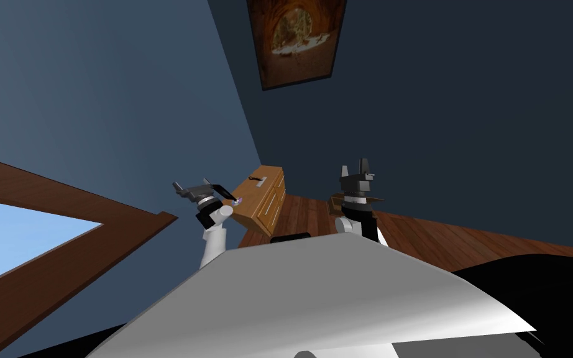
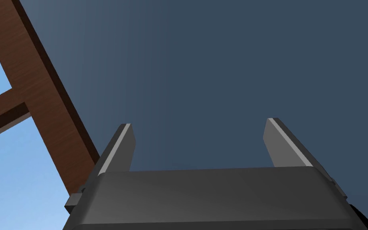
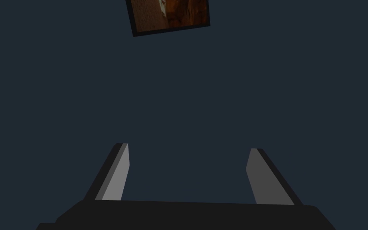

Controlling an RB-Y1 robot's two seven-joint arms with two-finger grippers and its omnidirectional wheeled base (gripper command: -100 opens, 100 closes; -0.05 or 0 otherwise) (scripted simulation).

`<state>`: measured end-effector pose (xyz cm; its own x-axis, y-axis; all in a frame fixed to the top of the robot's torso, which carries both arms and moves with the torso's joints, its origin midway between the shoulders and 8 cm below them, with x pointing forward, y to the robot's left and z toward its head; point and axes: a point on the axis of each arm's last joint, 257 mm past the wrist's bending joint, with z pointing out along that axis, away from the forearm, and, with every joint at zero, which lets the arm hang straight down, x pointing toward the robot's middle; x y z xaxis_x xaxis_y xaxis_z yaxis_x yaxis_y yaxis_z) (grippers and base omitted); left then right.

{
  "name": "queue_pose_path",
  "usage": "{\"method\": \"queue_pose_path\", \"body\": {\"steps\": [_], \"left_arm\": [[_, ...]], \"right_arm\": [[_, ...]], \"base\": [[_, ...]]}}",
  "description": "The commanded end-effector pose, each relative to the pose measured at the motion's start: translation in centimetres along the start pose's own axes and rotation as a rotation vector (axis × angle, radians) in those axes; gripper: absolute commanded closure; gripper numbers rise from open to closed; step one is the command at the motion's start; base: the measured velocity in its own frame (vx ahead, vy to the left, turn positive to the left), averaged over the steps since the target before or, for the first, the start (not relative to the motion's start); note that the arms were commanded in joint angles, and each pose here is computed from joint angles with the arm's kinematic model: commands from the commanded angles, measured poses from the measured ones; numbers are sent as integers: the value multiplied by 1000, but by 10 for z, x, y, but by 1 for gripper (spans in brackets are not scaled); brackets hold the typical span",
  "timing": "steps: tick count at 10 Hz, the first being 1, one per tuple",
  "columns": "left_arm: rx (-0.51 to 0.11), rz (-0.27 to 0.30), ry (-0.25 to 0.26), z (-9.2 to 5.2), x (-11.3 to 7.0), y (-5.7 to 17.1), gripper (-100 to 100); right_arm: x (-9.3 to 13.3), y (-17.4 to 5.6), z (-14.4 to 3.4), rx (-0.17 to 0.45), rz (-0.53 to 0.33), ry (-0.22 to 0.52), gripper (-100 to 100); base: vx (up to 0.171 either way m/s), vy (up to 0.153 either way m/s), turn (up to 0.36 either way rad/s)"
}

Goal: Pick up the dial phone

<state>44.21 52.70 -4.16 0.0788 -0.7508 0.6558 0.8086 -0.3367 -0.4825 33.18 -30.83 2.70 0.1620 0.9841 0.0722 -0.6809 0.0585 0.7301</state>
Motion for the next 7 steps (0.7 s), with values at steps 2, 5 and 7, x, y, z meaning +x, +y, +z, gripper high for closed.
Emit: {"method": "queue_pose_path", "body": {"steps": [2,5,7], "left_arm": [[21,-57,-78,8,-25,7,-100],[22,-87,-144,9,-48,18,-100],[42,-130,-186,14,-58,22,-100]], "right_arm": [[0,0,0,0,0,0,0],[0,0,0,0,0,0,0],[0,0,0,0,0,0,0]], "base": [[7,-70,13],[9,-68,15],[20,-35,13]]}}
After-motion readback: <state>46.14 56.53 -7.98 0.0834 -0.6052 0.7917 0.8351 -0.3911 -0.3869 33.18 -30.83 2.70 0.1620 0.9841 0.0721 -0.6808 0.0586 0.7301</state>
